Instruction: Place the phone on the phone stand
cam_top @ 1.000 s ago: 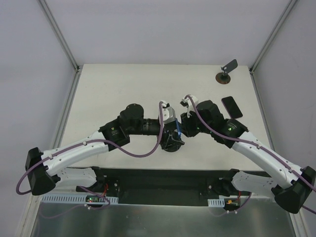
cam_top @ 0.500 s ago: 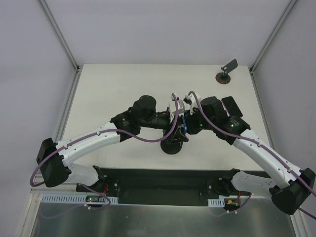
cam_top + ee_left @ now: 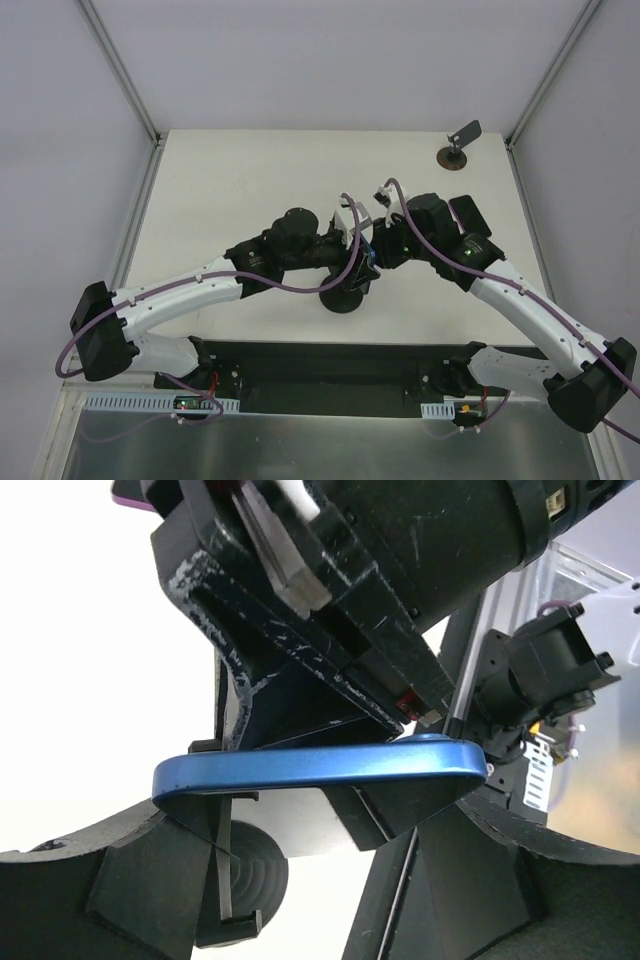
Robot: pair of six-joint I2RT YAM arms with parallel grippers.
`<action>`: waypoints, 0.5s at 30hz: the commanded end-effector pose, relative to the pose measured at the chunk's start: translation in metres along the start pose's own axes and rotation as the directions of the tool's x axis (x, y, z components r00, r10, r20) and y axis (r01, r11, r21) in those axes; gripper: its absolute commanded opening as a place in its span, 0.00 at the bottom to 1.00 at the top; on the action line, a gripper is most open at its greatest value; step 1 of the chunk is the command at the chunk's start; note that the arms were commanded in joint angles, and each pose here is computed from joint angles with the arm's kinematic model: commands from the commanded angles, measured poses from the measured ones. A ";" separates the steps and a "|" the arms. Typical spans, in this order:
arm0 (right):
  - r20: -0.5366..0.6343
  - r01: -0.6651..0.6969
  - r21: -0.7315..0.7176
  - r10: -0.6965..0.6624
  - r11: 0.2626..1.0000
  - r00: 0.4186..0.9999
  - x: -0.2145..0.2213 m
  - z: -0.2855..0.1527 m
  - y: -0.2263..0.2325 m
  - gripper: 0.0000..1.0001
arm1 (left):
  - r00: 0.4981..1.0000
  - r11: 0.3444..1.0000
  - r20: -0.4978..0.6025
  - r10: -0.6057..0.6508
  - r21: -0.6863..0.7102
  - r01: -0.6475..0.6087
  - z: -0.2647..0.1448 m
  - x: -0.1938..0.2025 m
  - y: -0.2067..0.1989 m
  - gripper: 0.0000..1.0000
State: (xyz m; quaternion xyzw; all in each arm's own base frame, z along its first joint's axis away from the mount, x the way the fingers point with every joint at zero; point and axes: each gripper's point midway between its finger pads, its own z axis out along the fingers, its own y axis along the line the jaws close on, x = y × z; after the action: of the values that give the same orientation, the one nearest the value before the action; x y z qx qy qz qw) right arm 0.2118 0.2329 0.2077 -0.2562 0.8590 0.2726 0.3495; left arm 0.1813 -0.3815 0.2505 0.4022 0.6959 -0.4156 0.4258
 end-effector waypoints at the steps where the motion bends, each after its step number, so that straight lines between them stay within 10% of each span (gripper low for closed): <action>1: 0.067 -0.034 -0.050 0.038 0.998 0.997 -0.019 -0.008 0.014 0.01 | 0.982 0.980 0.183 0.048 -0.201 -0.011 -0.020 -0.042 0.028 0.00; 15: 0.090 -0.096 -0.025 0.098 0.995 0.991 -0.020 -0.011 0.012 0.00 | 0.965 0.845 0.255 0.065 -0.528 0.082 -0.052 -0.041 0.070 0.00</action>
State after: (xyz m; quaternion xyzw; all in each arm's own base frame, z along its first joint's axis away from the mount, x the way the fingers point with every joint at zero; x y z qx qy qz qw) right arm 0.2194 0.2336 0.2105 -0.2097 0.8677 0.2741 0.3579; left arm 0.2030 -0.3534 0.2592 0.3039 0.7248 -0.3329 0.5210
